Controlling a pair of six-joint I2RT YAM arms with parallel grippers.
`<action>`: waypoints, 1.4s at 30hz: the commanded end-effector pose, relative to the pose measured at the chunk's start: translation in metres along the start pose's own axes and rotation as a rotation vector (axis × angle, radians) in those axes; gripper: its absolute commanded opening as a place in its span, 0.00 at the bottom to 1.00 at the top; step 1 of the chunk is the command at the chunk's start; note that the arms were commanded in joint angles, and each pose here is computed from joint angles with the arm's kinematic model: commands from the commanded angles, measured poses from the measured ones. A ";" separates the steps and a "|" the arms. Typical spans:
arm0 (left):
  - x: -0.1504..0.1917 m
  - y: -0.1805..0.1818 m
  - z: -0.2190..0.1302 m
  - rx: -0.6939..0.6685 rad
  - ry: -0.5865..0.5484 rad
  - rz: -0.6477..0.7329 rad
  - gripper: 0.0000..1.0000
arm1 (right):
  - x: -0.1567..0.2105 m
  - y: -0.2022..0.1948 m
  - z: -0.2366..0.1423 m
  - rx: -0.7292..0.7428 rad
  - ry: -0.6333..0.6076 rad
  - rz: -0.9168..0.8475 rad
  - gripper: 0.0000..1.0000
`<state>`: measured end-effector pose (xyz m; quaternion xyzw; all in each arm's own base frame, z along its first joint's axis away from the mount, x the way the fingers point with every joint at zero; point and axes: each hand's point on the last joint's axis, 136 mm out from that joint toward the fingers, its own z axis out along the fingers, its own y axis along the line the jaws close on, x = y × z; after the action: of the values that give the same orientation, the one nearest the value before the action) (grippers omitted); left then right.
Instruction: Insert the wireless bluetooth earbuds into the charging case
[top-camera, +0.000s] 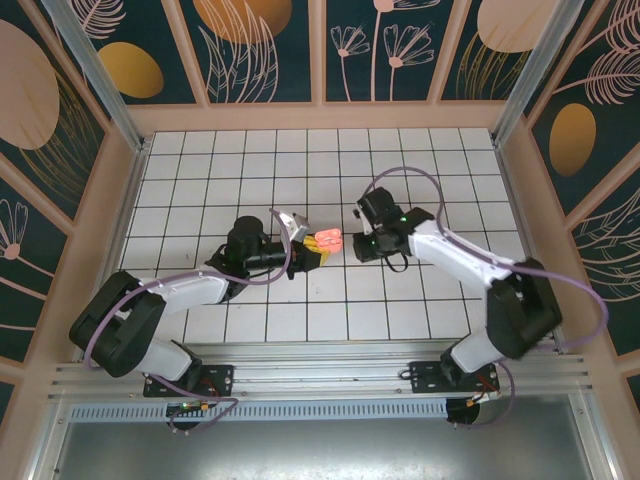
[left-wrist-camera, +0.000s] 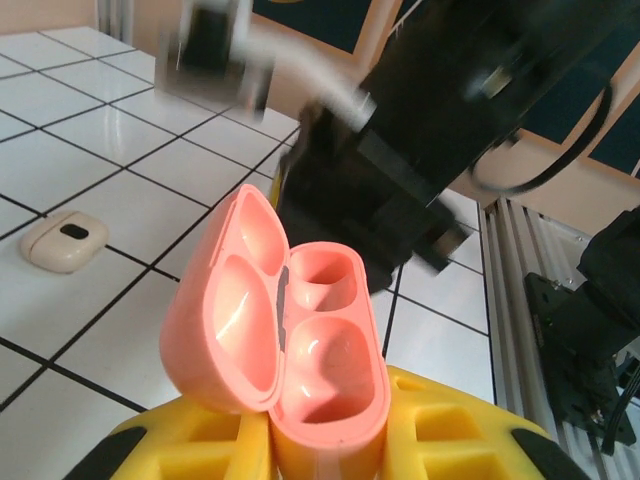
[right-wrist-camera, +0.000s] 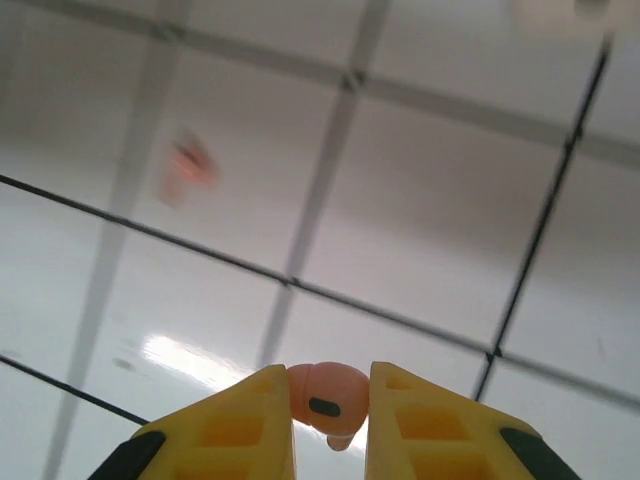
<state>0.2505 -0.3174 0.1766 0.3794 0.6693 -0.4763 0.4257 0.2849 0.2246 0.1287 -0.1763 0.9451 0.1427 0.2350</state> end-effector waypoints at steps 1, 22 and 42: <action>-0.011 -0.010 -0.006 0.029 -0.059 0.148 0.23 | -0.043 0.034 -0.039 -0.117 -0.308 -0.097 0.19; -0.019 -0.014 -0.009 -0.063 -0.017 0.425 0.21 | -0.028 0.091 -0.123 -0.498 -0.736 -0.258 0.20; -0.038 -0.024 -0.015 -0.068 -0.077 0.392 0.20 | -0.026 0.094 -0.106 -0.488 -0.701 -0.274 0.19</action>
<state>0.2377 -0.3107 0.2023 0.4765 0.5977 -0.3688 0.5288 0.2297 0.2749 0.2499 -0.2841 0.7215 0.3780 0.5058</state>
